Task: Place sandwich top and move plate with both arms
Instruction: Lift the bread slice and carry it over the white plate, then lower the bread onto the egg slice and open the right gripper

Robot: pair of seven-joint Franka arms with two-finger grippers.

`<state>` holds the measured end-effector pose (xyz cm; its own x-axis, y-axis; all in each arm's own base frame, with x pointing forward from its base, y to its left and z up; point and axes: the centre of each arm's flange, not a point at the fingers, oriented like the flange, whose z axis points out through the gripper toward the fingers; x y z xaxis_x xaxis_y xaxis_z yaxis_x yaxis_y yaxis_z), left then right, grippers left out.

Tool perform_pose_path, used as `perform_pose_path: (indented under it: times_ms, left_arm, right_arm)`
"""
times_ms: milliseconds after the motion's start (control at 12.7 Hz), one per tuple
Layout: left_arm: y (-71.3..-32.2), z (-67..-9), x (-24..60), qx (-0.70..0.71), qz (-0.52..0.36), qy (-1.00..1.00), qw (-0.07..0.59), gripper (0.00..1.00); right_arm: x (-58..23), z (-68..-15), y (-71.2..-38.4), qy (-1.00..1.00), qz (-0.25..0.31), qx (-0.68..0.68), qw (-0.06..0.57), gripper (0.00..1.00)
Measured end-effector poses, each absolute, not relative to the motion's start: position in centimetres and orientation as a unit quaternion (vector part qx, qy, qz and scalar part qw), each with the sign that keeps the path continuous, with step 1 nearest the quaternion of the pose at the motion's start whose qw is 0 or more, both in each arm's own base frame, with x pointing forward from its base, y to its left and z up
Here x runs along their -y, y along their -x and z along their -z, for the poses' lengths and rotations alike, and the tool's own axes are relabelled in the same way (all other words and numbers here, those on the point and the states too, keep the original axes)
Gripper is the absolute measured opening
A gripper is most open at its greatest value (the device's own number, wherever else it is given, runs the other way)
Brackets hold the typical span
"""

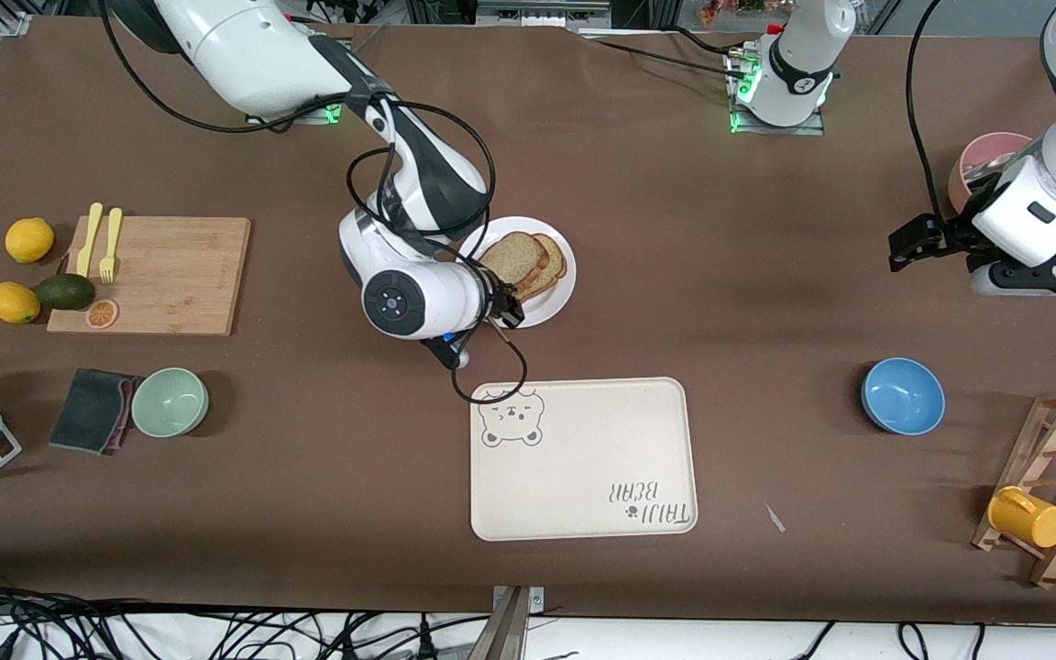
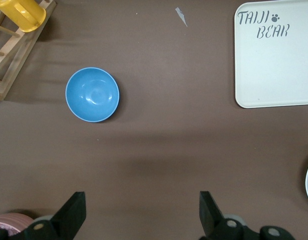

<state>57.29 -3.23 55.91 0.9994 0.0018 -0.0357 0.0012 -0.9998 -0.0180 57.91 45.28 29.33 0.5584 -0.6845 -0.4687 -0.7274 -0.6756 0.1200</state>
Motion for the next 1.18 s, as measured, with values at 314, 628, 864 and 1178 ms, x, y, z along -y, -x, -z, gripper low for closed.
perform_pose_path:
  times_ms: [314, 628, 864, 1178]
  left_arm:
    - [-57.3, -55.9, 3.2, 0.001, -0.018, 1.0, 0.009, 1.0]
    - [-57.3, -55.9, 3.2, 0.001, -0.018, 1.0, 0.009, 1.0]
    - [-57.3, -55.9, 3.2, 0.001, -0.018, 1.0, 0.009, 1.0]
    - [-57.3, -55.9, 3.2, 0.001, -0.018, 1.0, 0.009, 1.0]
  right_arm:
    - [-46.9, -27.7, -56.3, 0.871, -0.255, -0.419, 0.022, 0.04]
    - [-47.1, -26.0, -55.5, 0.869, -0.256, -0.423, 0.01, 0.04]
    - [-46.7, -23.8, -55.4, 0.87, -0.252, -0.424, -0.002, 0.04]
    - [-46.5, -21.8, -54.8, 0.874, -0.253, -0.414, -0.014, 0.04]
